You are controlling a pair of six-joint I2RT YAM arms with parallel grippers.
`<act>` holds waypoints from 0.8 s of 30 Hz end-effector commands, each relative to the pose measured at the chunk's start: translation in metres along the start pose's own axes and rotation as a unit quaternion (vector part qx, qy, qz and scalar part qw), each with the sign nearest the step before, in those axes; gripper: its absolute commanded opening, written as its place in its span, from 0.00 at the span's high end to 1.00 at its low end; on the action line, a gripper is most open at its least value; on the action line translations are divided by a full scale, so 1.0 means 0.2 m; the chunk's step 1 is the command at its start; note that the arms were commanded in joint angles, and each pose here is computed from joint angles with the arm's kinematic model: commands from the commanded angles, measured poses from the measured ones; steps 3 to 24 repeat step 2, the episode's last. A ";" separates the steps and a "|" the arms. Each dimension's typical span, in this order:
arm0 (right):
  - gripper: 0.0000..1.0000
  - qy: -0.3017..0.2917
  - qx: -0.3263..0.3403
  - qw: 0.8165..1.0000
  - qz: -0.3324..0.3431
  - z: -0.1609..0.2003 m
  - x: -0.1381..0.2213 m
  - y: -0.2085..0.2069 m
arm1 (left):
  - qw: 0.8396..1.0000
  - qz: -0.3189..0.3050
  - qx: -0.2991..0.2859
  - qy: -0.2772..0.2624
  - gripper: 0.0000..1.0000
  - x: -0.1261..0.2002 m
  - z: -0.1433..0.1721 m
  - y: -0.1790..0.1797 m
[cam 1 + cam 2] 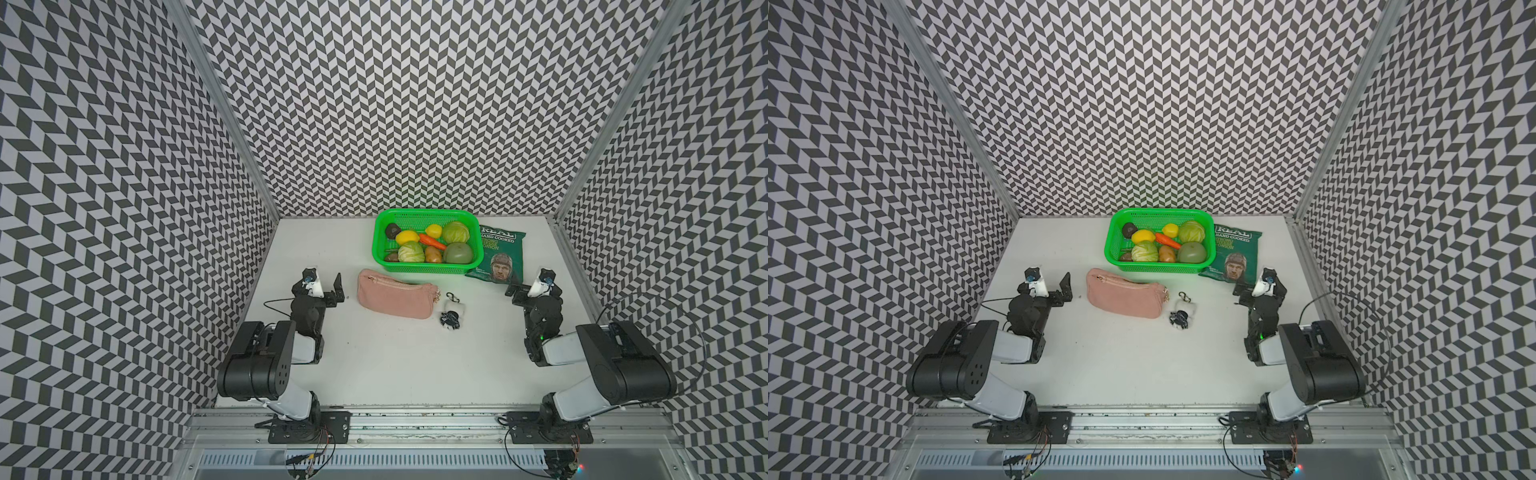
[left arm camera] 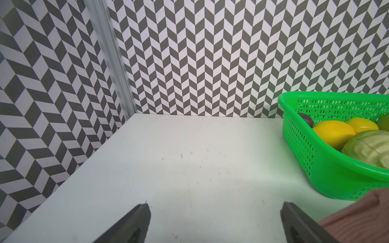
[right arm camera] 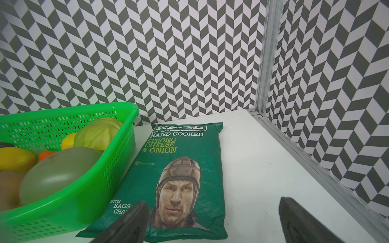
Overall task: Remove the decoration from the bag
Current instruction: Reset both arms
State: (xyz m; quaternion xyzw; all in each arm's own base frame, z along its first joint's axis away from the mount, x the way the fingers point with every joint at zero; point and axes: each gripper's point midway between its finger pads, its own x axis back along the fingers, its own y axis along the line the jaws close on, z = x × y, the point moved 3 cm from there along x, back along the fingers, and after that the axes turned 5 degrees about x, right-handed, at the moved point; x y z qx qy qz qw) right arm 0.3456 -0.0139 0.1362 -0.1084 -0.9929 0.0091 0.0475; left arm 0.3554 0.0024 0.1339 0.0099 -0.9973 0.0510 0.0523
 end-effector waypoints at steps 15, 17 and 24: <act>0.00 -0.031 -0.013 0.999 0.002 -0.09 -0.01 -0.01 | 1.000 0.001 -0.006 -0.017 0.00 0.00 -0.05 0.00; 0.00 -0.031 -0.013 0.999 0.002 -0.09 -0.01 -0.01 | 1.000 0.001 -0.006 -0.017 0.00 0.00 -0.05 0.00; 0.00 -0.031 -0.013 0.999 0.002 -0.09 -0.01 -0.01 | 1.000 0.001 -0.006 -0.017 0.00 0.00 -0.05 0.00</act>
